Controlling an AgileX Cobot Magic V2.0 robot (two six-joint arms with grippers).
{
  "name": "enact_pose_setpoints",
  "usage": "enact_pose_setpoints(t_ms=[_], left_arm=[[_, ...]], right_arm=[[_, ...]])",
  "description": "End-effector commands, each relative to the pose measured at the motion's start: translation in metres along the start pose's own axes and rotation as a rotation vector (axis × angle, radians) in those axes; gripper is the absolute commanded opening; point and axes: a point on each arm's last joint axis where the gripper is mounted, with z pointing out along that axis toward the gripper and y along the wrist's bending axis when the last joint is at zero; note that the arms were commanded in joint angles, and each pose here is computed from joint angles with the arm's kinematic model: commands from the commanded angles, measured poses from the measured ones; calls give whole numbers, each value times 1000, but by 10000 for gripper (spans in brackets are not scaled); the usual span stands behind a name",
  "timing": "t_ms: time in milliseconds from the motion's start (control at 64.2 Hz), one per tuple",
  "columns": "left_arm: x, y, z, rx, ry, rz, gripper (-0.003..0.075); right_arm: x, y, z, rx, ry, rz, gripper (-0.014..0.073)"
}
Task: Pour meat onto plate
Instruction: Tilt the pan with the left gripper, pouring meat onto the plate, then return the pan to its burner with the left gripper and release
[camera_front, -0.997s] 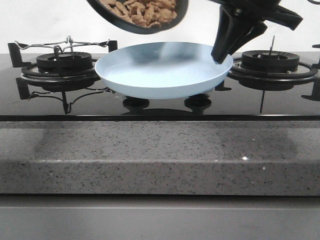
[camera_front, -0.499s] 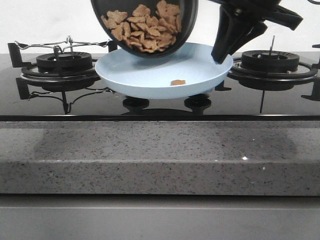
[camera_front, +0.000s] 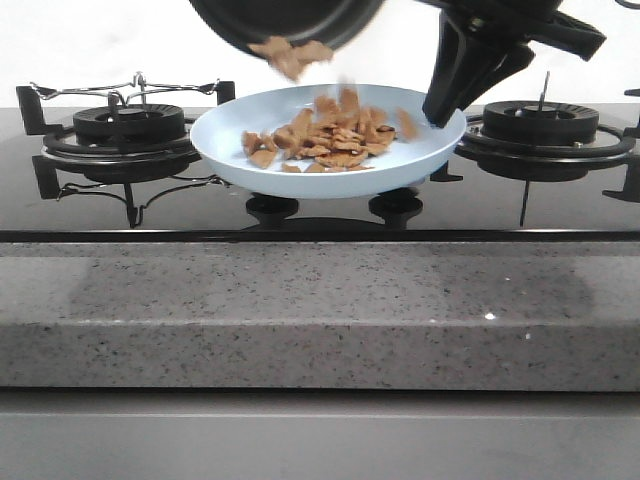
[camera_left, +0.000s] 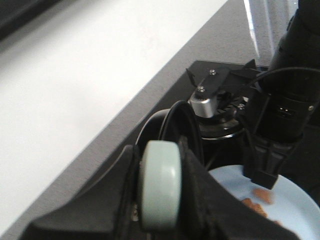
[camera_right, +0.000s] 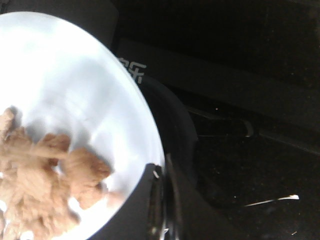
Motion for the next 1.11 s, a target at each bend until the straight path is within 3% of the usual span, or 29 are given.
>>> enact_pose_setpoints(t_ms=[0, 156, 390, 592, 732, 873, 1091], left_arm=[[-26, 9, -24, -93, -157, 35, -20], [-30, 5, -29, -81, -173, 29, -20], [-23, 21, -31, -125, -165, -189, -20], [-2, 64, -39, -232, -178, -511, -20], [26, 104, -53, -304, -193, -835, -20], [58, 130, -55, -245, -186, -1030, -20], [120, 169, -57, -79, -305, -1371, -20]], right_arm=[[-9, 8, -28, -28, -117, -14, -68], [-9, 8, -28, -28, -117, -14, -68], [-9, 8, -28, -28, -117, -14, -68], [-9, 8, -28, -28, -117, -14, -68], [-9, 8, -28, -28, -117, -14, -68], [-9, 8, -28, -28, -117, -14, -68], [-9, 8, -28, -28, -117, -14, -68]])
